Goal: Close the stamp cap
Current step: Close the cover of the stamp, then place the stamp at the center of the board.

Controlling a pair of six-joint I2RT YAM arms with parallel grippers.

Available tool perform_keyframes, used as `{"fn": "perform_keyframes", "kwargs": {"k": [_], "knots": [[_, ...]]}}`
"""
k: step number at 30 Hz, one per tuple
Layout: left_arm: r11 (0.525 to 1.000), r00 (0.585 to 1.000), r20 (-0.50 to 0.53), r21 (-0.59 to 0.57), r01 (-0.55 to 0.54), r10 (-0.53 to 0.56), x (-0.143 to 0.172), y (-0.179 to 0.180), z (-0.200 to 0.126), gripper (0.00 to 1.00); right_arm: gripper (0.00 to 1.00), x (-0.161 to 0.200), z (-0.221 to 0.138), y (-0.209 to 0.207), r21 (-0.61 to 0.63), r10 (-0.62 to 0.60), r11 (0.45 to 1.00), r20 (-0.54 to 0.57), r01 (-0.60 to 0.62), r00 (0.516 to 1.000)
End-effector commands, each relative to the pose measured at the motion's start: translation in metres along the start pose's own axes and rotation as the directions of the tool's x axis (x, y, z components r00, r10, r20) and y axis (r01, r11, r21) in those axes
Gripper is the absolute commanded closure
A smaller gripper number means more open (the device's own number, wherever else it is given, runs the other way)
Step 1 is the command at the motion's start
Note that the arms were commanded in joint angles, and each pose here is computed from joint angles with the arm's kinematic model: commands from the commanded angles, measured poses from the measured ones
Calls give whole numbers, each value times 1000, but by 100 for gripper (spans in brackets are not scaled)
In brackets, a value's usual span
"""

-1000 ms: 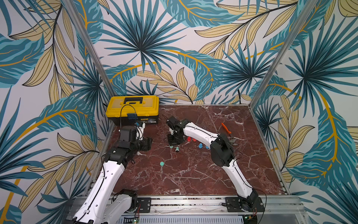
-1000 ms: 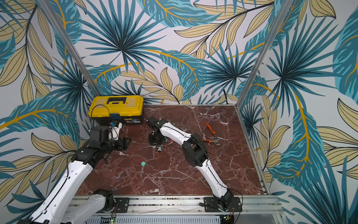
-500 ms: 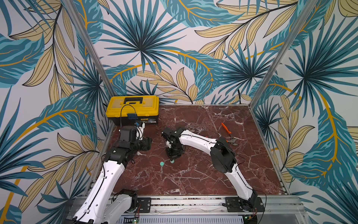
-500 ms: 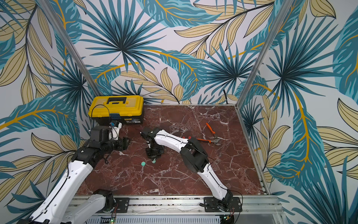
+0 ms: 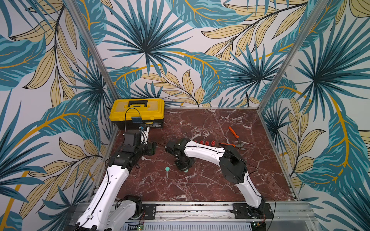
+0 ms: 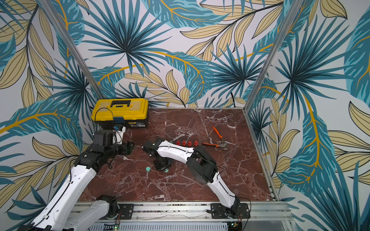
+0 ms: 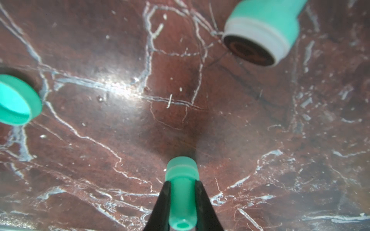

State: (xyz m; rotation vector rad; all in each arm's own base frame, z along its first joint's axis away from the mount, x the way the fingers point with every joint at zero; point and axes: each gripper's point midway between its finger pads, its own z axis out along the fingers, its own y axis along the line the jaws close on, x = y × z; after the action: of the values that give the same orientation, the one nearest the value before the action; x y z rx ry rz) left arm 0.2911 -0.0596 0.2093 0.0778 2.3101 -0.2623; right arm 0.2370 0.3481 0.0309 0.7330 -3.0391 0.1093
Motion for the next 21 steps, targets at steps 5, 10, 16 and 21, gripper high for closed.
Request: {"fn": "perform_keyframes", "kwargs": {"k": [5,10,16,21], "knots": [[1000,1000,-2,-18,-2,2,0,4,0,34,100,9,22,-7,54,12,998,-31,-10,999],[1000,1000,5,-25,6,-6,-1,5,-2,34,100,-2,-16,-16,-29,41,999,25,-40,999],[999,1000,17,-29,14,-14,-2,6,-5,34,100,-8,-44,-47,-62,95,994,55,-92,994],[999,1000,24,-30,17,-17,-2,6,-7,34,100,-21,-46,-89,-56,167,985,57,-164,984]]}}
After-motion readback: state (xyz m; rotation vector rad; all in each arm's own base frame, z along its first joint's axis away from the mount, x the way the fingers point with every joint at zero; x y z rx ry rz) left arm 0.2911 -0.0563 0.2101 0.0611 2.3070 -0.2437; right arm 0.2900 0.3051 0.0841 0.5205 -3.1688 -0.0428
